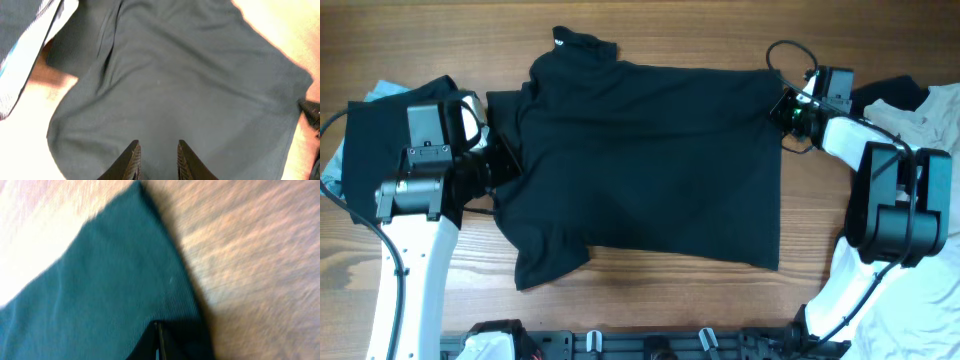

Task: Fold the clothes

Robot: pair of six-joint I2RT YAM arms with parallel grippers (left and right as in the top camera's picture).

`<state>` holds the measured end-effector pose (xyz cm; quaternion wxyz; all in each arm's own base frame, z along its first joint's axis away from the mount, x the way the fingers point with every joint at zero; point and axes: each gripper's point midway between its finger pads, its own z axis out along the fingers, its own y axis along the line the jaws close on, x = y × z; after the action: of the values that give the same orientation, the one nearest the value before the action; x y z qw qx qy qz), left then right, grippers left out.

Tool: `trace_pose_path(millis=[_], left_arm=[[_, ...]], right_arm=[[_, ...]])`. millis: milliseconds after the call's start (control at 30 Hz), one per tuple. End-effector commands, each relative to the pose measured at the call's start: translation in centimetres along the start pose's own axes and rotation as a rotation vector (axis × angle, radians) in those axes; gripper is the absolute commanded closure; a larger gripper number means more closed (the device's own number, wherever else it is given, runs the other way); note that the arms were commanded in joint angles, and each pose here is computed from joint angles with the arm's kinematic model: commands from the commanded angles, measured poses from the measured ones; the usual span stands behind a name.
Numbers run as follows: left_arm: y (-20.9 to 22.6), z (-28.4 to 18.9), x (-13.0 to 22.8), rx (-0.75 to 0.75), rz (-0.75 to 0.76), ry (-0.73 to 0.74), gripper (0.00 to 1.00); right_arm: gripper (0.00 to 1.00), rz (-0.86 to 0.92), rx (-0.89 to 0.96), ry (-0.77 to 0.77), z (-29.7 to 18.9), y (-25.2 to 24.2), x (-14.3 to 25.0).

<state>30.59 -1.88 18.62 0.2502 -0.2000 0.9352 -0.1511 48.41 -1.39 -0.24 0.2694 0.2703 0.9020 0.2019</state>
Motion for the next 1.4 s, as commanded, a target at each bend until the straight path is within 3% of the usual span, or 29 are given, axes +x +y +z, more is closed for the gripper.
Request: trace_pose_path(millis=[0,33,100,200,333,433,533,700,833,1000,1033,1067,1100,1167,1233,1300,1367], left_arm=[[0.8,-0.1,1.0,-0.045,0.007,0.036,0.7],[1.1,-0.1,1.2,-0.057,0.004,0.042,0.64],[1.3,-0.1,1.6,-0.065,0.001,0.059,0.62],[1.7,-0.2,1.9,-0.09,-0.002,0.07,0.59],[2.0,-0.2,2.1,-0.1,-0.004,0.078,0.53],[3.8,-0.1,4.7,-0.187,-0.046,0.185,0.53],[6.3,1.3,9.5,-0.297,-0.234,0.352,0.59],[8.7,4.4,16.1,-0.358,-0.367,0.551,0.59],[11.1,7.0,19.9,-0.432,-0.449,0.613,0.56],[12.0,7.3,20.7,-0.466,-0.484,0.63,0.51],[11.9,7.3,20.7,-0.461,-0.486,0.631,0.56],[11.6,7.5,20.7,-0.44,-0.492,0.632,0.76],[10.9,7.8,20.6,-0.397,-0.504,0.638,0.87],[9.4,8.4,20.3,-0.313,-0.52,0.645,0.96],[7.4,8.5,20.0,-0.204,-0.545,0.674,0.96],[3.5,8.0,18.4,0.014,-0.522,0.702,0.96],[1.7,7.3,16.5,0.104,-0.493,0.664,0.96]], right_arm=[[0.96,0.112,0.217,-0.041,1.5,-6.7,-0.8],[0.96,0.112,0.179,-0.051,1.0,-5.9,-2.6],[0.95,0.065,0.142,-0.04,0.7,-4.8,-3.5],[0.69,-0.114,0.015,0.047,-1.2,-1.0,-3.5],[0.54,-0.145,-0.012,0.132,-3.1,-0.2,-1.8],[0.55,-0.154,-0.101,0.218,-5.2,1.7,0.1],[0.51,-0.189,-0.12,0.172,-10.4,4.3,-0.9],[0.45,-0.147,-0.155,0.075,-18.9,8.0,-1.3],[0.45,-0.122,-0.132,0.128,-20.0,7.6,0.3],[0.45,-0.128,-0.118,0.133,-19.9,7.3,0.5],[0.45,-0.128,-0.117,0.134,-19.9,7.3,0.5],[0.45,-0.128,-0.117,0.133,-19.9,7.3,0.5],[0.45,-0.127,-0.104,0.128,-19.9,7.1,0.4],[0.44,-0.125,-0.055,0.121,-19.8,6.2,0.3],[0.43,-0.11,0.006,0.141,-19.9,5.0,0.9],[0.4,-0.052,0.123,0.173,-19.8,2.7,1.7],[0.39,-0.018,0.222,0.234,-19.6,0.7,3.1]])
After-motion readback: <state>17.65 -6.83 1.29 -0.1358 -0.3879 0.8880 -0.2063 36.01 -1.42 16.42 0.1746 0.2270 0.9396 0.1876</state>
